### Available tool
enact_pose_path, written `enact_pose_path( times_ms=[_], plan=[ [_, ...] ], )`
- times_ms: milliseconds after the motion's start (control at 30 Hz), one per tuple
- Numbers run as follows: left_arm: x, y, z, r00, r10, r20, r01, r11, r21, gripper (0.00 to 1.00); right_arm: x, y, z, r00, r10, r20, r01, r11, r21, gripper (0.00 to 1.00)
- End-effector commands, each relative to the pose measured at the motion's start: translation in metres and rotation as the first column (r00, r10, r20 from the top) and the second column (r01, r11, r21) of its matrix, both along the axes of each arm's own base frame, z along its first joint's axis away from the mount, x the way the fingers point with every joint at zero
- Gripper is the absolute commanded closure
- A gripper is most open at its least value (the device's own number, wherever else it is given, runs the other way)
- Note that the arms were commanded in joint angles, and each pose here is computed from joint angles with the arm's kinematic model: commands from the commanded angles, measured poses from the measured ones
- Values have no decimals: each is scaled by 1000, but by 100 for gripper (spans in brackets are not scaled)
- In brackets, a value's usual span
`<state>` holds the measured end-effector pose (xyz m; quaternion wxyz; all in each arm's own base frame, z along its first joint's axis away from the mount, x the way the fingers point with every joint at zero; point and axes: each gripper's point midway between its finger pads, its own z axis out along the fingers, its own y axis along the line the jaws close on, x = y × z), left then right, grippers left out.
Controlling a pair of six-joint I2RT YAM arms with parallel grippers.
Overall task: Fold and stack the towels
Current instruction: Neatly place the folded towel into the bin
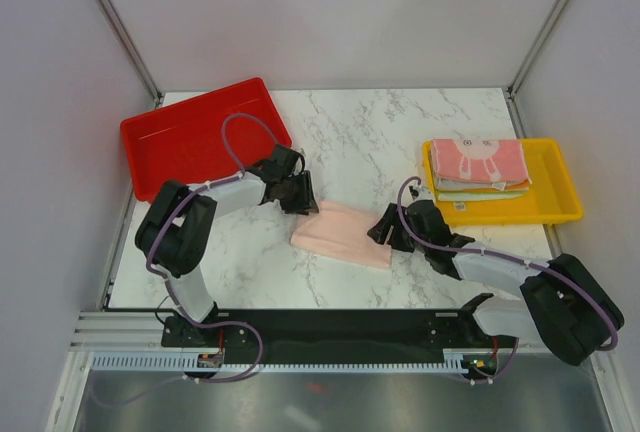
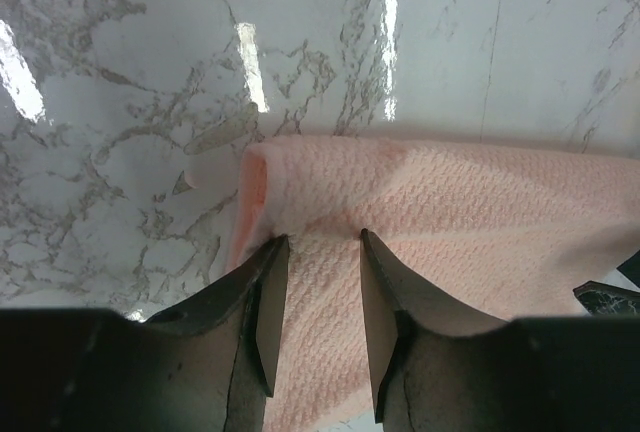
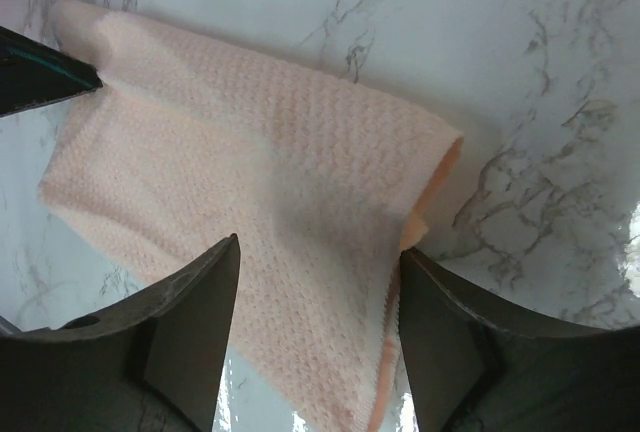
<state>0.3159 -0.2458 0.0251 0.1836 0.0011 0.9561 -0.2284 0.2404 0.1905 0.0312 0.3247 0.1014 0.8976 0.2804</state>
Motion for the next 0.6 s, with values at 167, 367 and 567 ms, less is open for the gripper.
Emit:
enact_pose_path(
  times_ms=[167,367,567],
  plan=[
    [-23,22,-10,995,81,-59,-77,995,66,58,-18,-10,-24,997,-34,-74,24,990,-138,63],
    [-7,29,25,992,122,-24,-121,992,24,58,20,-23,39,998,14,57,5,950,-311,100],
    [12,24,100,994,68,87,-65,997,-42,53,53,-34,63,992,115,-51,-126,904,-409,100]
  ],
)
